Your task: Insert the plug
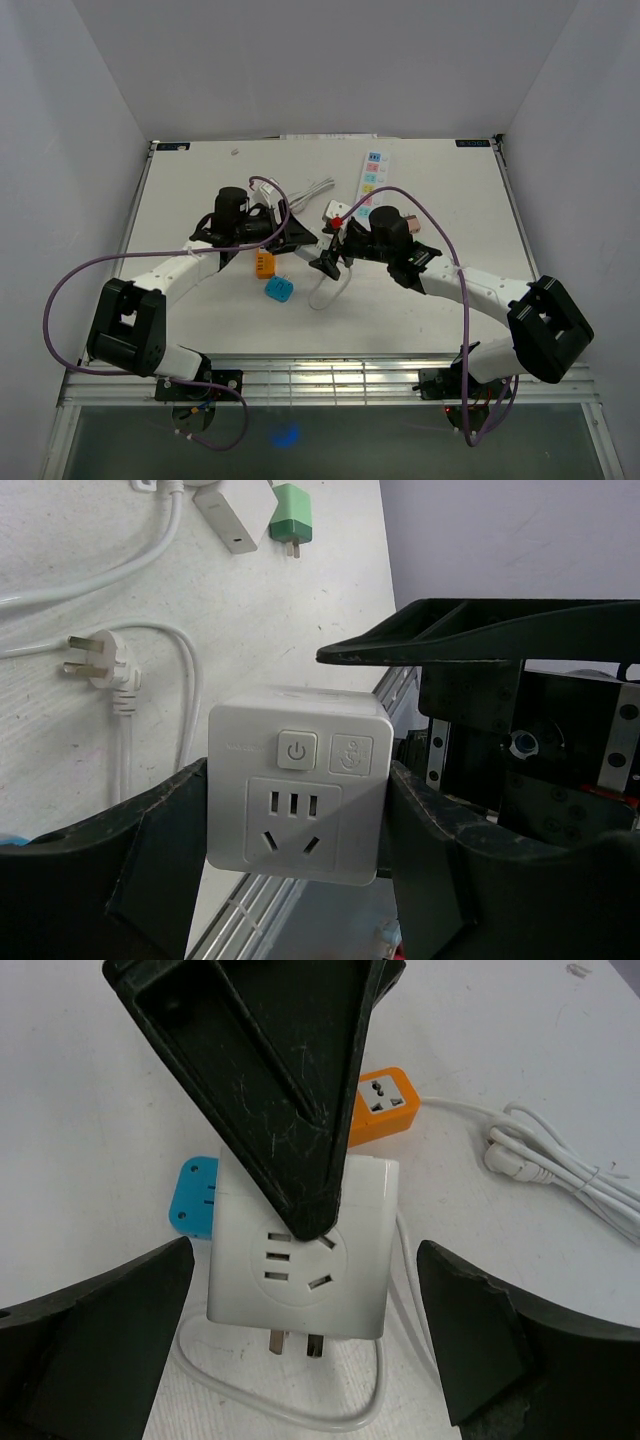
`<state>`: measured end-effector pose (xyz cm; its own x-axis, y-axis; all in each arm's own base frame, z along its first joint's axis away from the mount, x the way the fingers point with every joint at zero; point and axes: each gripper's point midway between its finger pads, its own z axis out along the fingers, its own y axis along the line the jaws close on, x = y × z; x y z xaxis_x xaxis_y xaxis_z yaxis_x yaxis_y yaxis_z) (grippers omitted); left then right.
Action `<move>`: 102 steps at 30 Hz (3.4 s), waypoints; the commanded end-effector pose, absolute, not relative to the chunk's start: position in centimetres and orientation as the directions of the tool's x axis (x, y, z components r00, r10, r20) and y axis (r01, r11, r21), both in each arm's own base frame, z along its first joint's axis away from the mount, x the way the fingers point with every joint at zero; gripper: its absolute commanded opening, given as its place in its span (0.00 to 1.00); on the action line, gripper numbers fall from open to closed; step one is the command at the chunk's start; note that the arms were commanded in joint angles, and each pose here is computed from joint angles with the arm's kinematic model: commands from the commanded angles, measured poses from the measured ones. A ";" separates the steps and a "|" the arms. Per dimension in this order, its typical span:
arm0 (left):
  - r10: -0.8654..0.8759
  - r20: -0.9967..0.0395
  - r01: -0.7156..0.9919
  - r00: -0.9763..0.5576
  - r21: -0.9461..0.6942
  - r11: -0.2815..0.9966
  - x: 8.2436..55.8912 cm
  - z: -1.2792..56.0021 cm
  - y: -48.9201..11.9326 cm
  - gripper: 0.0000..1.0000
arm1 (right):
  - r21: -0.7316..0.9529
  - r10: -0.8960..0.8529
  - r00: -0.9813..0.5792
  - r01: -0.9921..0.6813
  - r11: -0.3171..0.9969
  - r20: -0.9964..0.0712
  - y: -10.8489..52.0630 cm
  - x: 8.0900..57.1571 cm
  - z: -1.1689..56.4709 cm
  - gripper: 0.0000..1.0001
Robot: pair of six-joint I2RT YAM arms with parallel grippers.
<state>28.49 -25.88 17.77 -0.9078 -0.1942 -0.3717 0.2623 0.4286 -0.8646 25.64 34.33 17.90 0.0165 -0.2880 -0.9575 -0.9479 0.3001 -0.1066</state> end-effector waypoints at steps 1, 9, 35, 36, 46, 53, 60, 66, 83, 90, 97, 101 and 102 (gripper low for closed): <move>-0.171 -0.480 0.390 -0.861 -0.837 0.385 28.4 21.0 -26.3 0.18 | -0.160 -0.223 0.095 -0.941 0.299 -0.970 34.9 25.8 20.3 0.98; -0.151 -0.503 0.411 -0.851 -0.816 0.406 28.7 21.1 -26.2 0.00 | -0.165 -0.208 0.100 -0.933 0.319 -0.973 34.5 25.8 20.7 0.96; 0.350 -0.932 0.867 -0.090 0.100 0.488 29.2 20.6 -20.3 0.00 | 0.005 0.040 0.028 -0.755 0.656 -0.999 26.4 29.7 23.7 1.00; 0.394 -0.912 0.865 -0.111 0.107 0.491 29.5 20.1 -19.8 0.00 | 0.008 0.047 0.030 -0.757 0.653 -0.998 26.4 29.6 23.9 1.00; 0.596 -0.802 0.856 -0.047 0.275 0.438 33.8 18.8 -16.2 0.00 | 0.031 0.064 0.011 -0.785 0.619 -0.998 26.7 29.4 23.8 1.00; 0.563 -0.825 0.859 -0.047 0.254 0.444 33.4 19.0 -16.5 0.00 | 0.036 0.063 0.004 -0.783 0.621 -0.998 26.7 29.5 23.7 1.00; 0.418 -0.898 0.918 0.141 0.276 0.284 31.4 22.6 -20.0 0.00 | 0.092 0.074 -0.056 -0.679 0.728 -0.996 24.8 31.6 22.7 0.99; 0.394 -0.901 0.931 0.180 0.286 0.228 34.2 23.4 -21.9 0.00 | 0.199 0.145 -0.140 -0.552 0.810 -0.979 21.0 33.9 21.1 1.00; 0.372 -0.865 0.928 0.337 0.373 0.024 42.1 23.7 -30.6 0.00 | 0.279 0.215 -0.190 -0.434 0.857 -0.958 17.5 35.2 19.7 1.00; 0.400 -0.851 0.935 0.339 0.350 -0.048 44.1 20.8 -34.3 0.00 | 0.303 0.243 -0.198 -0.376 0.876 -0.949 16.1 35.4 19.3 1.00; 0.430 -0.839 0.935 0.332 0.353 -0.032 46.1 19.2 -36.1 0.00 | 0.340 0.285 -0.244 -0.224 0.913 -0.927 13.8 36.8 17.5 0.95; 0.462 -0.848 0.938 0.259 0.335 0.089 47.1 20.7 -35.0 0.00 | 0.313 0.221 -0.365 -0.217 0.925 -0.905 14.8 38.3 15.2 0.98; 0.435 -0.852 0.915 0.293 0.382 0.130 47.2 23.6 -34.5 0.00 | 0.308 0.197 -0.417 -0.217 0.926 -0.887 15.3 38.6 13.4 0.99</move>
<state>46.16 -35.25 14.80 0.2117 0.5004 -0.8395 0.9671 0.0167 0.2539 37.12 14.49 14.90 -0.3355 0.2285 -0.9139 -0.2316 0.9203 0.3152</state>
